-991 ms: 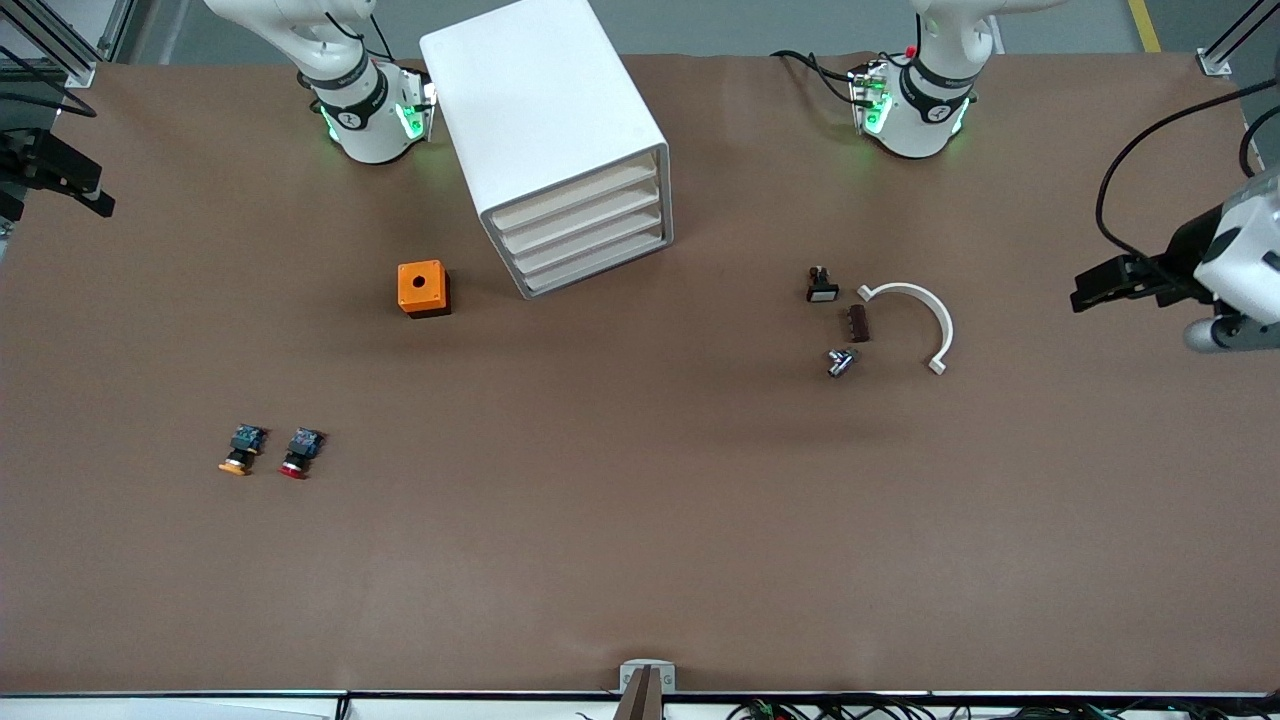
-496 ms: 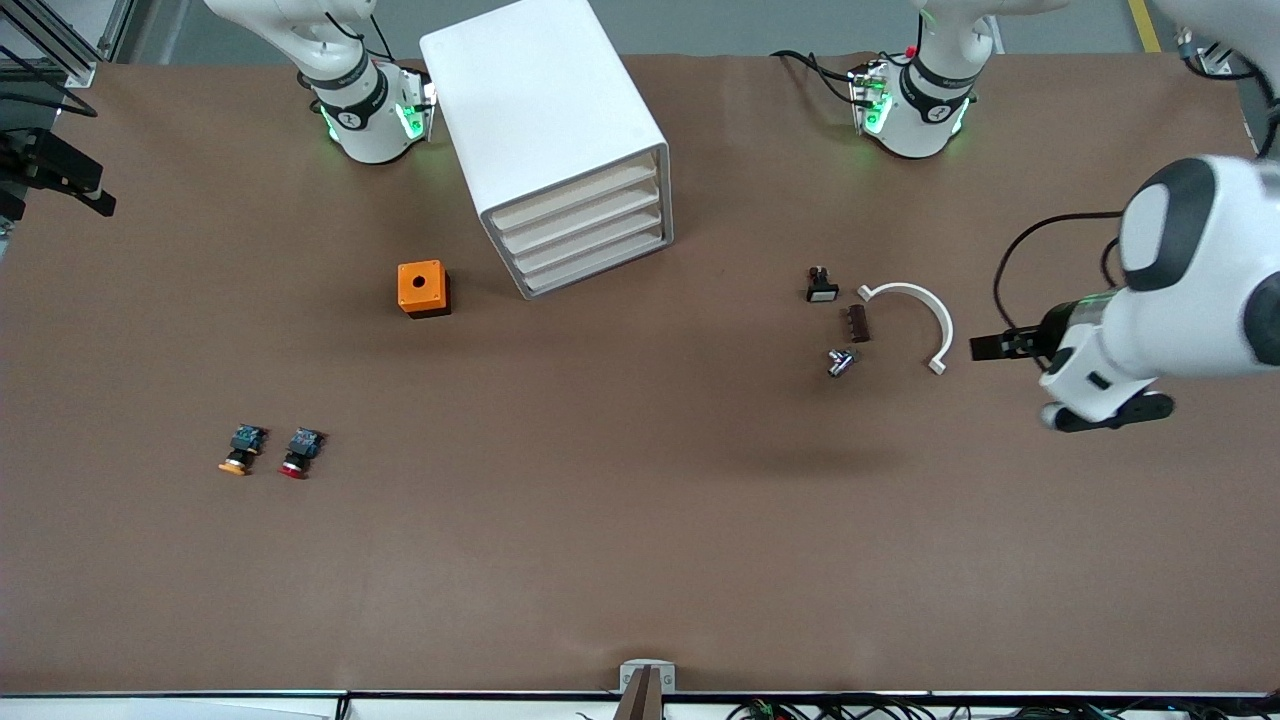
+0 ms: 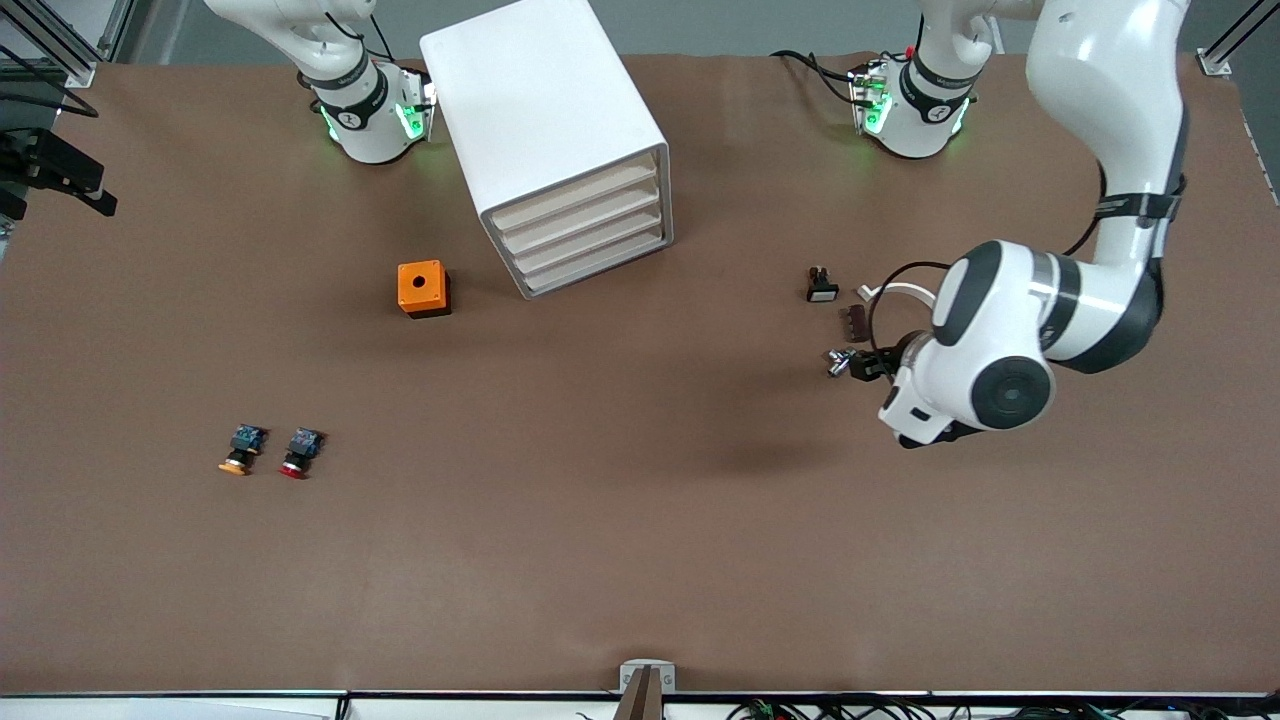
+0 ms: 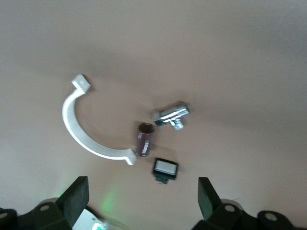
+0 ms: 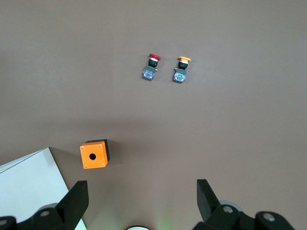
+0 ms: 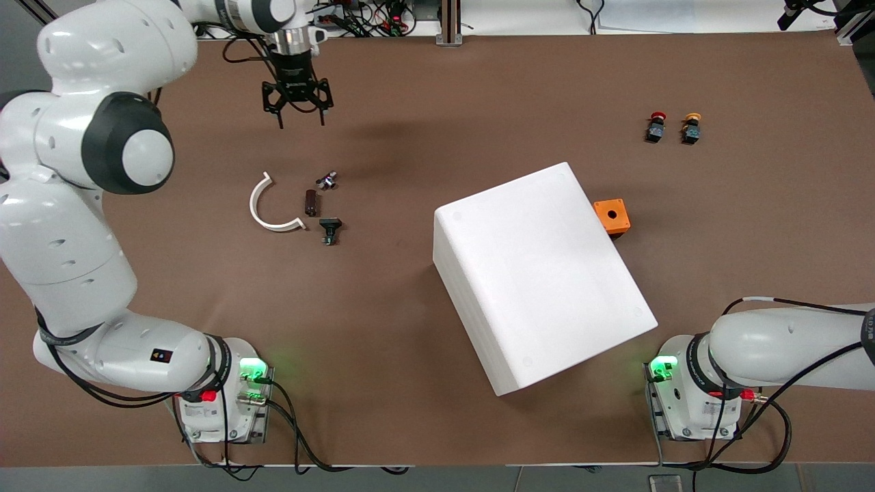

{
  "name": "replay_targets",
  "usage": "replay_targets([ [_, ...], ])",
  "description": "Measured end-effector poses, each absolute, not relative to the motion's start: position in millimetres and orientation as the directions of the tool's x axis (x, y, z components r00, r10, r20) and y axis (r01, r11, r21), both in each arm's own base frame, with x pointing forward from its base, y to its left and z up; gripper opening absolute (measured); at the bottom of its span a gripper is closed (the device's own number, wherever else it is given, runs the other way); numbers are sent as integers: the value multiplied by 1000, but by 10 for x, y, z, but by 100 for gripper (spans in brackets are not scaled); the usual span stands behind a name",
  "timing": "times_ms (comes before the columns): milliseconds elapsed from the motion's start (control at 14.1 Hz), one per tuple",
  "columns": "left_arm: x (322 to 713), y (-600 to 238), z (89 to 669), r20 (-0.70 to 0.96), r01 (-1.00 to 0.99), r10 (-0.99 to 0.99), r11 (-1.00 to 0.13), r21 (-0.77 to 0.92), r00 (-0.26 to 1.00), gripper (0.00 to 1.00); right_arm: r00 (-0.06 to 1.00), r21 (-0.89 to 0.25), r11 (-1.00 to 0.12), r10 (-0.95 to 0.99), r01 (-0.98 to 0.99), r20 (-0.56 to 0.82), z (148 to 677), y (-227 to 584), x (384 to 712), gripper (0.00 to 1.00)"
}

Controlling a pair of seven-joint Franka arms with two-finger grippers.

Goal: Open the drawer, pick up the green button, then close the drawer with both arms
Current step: 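Move the left gripper toward the front of the white cabinet drawer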

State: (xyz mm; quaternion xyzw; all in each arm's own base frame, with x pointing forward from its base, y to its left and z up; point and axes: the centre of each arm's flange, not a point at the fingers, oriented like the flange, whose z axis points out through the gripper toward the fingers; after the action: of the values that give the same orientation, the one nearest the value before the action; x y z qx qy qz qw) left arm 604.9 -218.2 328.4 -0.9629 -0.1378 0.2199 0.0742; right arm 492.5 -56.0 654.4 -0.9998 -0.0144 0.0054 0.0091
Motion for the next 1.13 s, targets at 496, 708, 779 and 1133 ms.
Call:
replay_targets([
  [496, 5640, -3400, 3017, -489, 504, 571, -818, -277, 659, 100, 1000, -19, -1000, 25, 25, -12, 6540, -578, 4923, 100],
  [708, 5500, -3704, 2777, -522, 623, 716, -682, -383, 463, 100, 1000, -19, -1000, 25, 25, -12, 6538, -579, 4923, 100],
  [779, 5475, -3785, 2697, -522, 655, 761, -623, -427, 384, 100, 1000, -19, -1000, 25, 25, -12, 6538, -579, 4923, 100],
  [1133, 5229, -4194, 2240, -463, 666, 885, -372, -647, 44, 100, 999, -14, -1000, 25, 25, 27, 6693, -579, 4927, 100],
])
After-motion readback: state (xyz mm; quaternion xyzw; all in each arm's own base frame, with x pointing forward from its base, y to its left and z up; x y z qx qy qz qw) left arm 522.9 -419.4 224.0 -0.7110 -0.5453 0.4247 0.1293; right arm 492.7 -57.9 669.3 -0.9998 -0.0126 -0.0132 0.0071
